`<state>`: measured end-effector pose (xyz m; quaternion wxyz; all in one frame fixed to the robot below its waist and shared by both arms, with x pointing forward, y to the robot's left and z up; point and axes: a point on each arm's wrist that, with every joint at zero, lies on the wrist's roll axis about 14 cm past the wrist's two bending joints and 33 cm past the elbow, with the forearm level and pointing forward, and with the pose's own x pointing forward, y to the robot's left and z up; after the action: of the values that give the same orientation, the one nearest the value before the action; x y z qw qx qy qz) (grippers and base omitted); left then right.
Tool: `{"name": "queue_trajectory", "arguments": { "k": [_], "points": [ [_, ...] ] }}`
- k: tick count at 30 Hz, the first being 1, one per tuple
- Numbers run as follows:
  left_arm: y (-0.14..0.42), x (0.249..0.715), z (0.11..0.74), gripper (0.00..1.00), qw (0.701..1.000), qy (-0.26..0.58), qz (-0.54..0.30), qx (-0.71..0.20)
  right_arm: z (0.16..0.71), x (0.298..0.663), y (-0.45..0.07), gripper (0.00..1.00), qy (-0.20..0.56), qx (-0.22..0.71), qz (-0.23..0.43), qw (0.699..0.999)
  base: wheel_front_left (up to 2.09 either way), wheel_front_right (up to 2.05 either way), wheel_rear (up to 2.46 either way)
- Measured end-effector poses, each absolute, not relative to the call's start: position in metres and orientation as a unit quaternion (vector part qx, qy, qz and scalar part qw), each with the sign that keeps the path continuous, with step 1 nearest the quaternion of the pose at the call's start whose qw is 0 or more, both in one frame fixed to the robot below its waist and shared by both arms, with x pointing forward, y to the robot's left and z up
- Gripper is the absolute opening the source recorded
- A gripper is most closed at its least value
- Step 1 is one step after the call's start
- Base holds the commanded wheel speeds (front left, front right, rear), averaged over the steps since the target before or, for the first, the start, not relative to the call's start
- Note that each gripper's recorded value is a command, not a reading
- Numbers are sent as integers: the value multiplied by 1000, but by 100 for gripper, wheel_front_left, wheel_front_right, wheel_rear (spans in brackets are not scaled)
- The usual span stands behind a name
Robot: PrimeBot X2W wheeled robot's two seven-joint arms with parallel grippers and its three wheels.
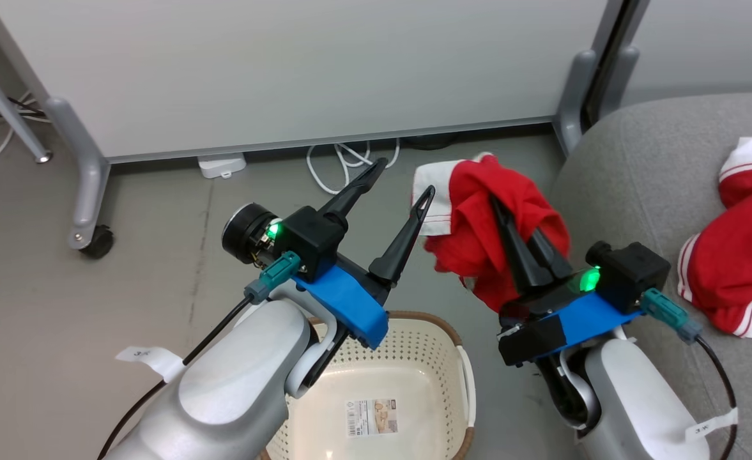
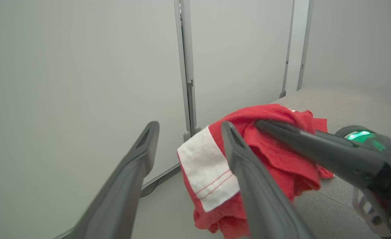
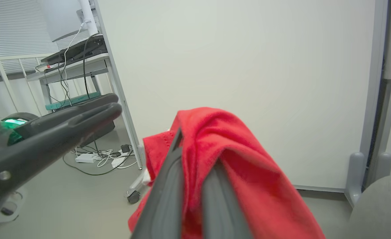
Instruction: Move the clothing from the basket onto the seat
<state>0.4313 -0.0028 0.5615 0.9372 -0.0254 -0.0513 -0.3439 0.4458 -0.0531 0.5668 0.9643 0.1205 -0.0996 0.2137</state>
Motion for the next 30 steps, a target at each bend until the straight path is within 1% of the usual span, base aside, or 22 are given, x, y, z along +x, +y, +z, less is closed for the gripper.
{"name": "queue_trajectory", "arguments": {
  "k": [9,22,30],
  "points": [
    [-40,426,545,100,920,-36,-390,-36,558,447,-114,0,-103,91,131,982,0,0,0],
    [-98,411,525,100,882,-15,-468,-43,551,427,-194,0,-103,62,21,993,0,0,0],
    [-124,404,519,100,863,-10,-502,-50,540,411,-222,0,-88,56,-22,994,0,0,0]
  ]
}}
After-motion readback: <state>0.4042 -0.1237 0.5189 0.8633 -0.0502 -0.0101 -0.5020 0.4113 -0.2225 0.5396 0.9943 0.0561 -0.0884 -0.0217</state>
